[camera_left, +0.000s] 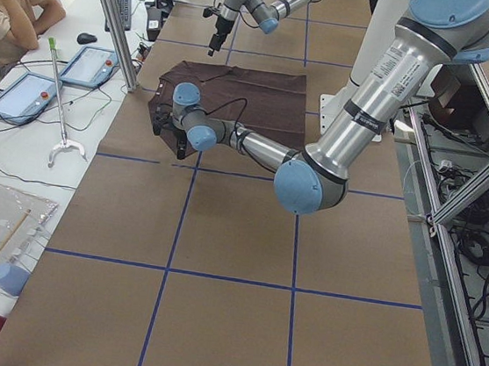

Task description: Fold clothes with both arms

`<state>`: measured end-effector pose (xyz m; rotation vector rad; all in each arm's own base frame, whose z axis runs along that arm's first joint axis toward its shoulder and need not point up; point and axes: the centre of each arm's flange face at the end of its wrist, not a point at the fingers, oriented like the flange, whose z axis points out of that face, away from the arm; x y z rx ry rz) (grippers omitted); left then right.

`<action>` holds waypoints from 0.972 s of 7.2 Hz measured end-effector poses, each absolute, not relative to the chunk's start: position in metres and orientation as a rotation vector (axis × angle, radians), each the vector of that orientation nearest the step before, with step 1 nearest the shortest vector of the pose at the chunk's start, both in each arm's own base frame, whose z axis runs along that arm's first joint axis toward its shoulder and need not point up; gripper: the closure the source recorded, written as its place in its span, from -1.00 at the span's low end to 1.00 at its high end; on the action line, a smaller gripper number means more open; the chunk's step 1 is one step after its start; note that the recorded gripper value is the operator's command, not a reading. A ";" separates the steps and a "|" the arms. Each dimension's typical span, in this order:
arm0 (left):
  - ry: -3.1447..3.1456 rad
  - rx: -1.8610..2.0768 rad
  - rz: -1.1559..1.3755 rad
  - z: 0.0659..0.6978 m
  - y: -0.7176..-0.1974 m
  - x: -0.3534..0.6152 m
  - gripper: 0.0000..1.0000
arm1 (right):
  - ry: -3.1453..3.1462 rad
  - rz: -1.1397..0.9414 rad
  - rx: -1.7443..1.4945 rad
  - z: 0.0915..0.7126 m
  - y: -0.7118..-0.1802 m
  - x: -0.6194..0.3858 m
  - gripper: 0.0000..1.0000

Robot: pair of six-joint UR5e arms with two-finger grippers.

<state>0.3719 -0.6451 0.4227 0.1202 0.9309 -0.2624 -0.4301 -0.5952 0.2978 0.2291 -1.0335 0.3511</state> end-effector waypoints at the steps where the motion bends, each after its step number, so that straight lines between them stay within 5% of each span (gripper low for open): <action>1: 0.904 0.132 -0.263 0.422 -0.650 0.392 -0.80 | -1.028 0.350 0.230 0.300 -0.597 -0.428 -1.00; 7: 0.833 0.177 -0.243 0.435 -0.656 0.417 -0.16 | -1.017 0.353 0.227 0.310 -0.596 -0.427 -1.00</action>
